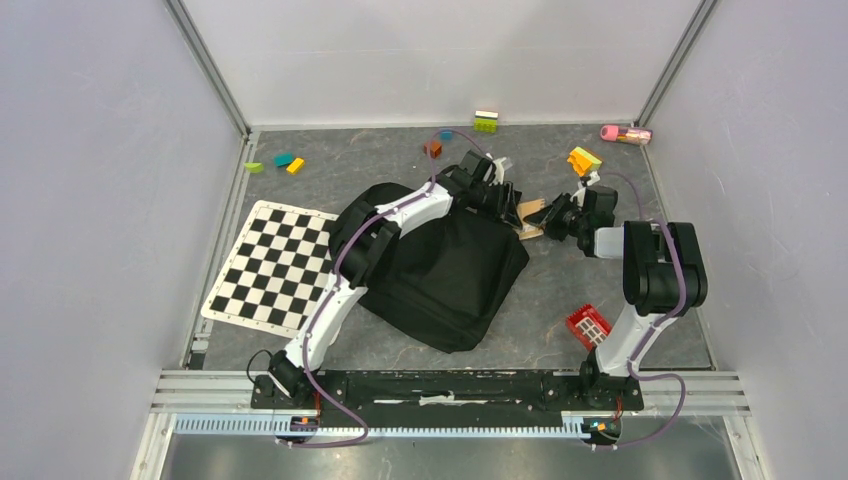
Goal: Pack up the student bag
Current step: Pick up the stationery from the center of the board, then place the stationery in the student bag.
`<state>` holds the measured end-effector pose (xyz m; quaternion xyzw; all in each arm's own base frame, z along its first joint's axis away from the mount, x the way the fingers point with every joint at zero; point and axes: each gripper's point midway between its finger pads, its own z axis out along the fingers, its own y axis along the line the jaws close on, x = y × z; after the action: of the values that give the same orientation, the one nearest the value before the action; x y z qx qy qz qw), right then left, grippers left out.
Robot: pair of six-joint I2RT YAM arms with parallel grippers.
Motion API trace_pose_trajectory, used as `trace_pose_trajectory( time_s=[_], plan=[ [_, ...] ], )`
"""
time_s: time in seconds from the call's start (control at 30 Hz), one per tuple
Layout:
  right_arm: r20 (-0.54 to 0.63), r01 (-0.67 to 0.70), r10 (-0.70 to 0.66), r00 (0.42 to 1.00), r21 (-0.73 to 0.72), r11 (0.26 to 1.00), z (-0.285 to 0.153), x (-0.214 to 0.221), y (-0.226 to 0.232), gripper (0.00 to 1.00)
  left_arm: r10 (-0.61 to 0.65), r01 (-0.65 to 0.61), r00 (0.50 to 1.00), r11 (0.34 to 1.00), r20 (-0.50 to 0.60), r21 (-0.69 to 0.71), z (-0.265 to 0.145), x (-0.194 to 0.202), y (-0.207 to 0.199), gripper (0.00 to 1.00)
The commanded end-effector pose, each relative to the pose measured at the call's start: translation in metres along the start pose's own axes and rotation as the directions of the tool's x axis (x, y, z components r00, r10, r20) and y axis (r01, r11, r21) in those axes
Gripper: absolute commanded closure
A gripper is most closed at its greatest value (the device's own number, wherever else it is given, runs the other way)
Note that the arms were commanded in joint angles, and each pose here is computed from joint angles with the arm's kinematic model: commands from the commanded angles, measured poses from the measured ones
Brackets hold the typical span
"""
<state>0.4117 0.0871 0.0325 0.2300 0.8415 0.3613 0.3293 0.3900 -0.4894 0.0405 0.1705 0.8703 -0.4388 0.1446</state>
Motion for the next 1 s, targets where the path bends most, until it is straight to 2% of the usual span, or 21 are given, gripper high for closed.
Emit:
trace_pose_trajectory(
  time_s=[0.0,0.1,0.13,0.23,0.33,0.43,0.53,0.63,0.77,0.87,0.9,0.97],
  plan=[
    [0.136,0.137,-0.13,0.982,-0.049,0.989,-0.022,-0.055,0.041,1.0,0.007,-0.009,0.996,1.0,0.089,0.019,-0.044,-0.036,-0.032,0.44],
    [0.237,0.227,-0.216,0.947,-0.017,0.974,-0.044,-0.092,0.06,1.0,0.044,-0.049,0.974,0.999,0.223,0.017,-0.084,-0.077,-0.054,0.2],
    [0.269,0.262,-0.248,0.931,-0.015,0.965,-0.052,-0.104,0.071,1.0,0.05,-0.055,0.963,0.998,0.264,0.014,-0.097,-0.088,-0.059,0.16],
    [0.351,0.359,-0.325,0.878,-0.034,0.933,-0.075,-0.127,0.106,1.0,0.058,-0.082,0.919,0.996,0.39,0.045,-0.147,-0.121,-0.088,0.08],
    [0.431,0.436,-0.341,0.836,-0.142,0.889,-0.098,-0.137,0.152,1.0,0.042,-0.098,0.876,0.991,0.481,0.091,-0.191,-0.137,-0.115,0.04],
    [0.514,0.5,-0.303,0.803,-0.303,0.812,-0.126,-0.134,0.204,1.0,-0.008,-0.103,0.849,0.978,0.528,0.182,-0.227,-0.139,-0.144,0.02],
    [0.563,0.557,-0.261,0.784,-0.453,0.696,-0.153,-0.118,0.253,1.0,-0.096,-0.117,0.83,0.934,0.55,0.338,-0.256,-0.134,-0.176,0.0],
    [0.549,0.559,-0.211,0.809,-0.605,0.567,-0.174,-0.092,0.293,1.0,-0.116,-0.189,0.829,0.862,0.547,0.47,-0.275,-0.12,-0.205,0.0],
    [0.501,0.523,-0.165,0.85,-0.762,0.381,-0.198,-0.055,0.34,1.0,-0.109,-0.193,0.841,0.855,0.53,0.481,-0.28,-0.104,-0.209,0.0],
    [0.477,0.507,-0.173,0.862,-0.799,0.324,-0.203,-0.04,0.358,1.0,-0.1,-0.22,0.829,0.846,0.551,0.485,-0.292,-0.1,-0.217,0.01],
    [0.478,0.509,-0.176,0.861,-0.802,0.314,-0.205,-0.038,0.362,1.0,-0.095,-0.233,0.824,0.842,0.559,0.487,-0.297,-0.099,-0.221,0.04],
    [0.471,0.506,-0.186,0.862,-0.803,0.314,-0.203,-0.035,0.365,1.0,-0.097,-0.245,0.816,0.835,0.57,0.493,-0.304,-0.098,-0.226,0.18]
  ],
)
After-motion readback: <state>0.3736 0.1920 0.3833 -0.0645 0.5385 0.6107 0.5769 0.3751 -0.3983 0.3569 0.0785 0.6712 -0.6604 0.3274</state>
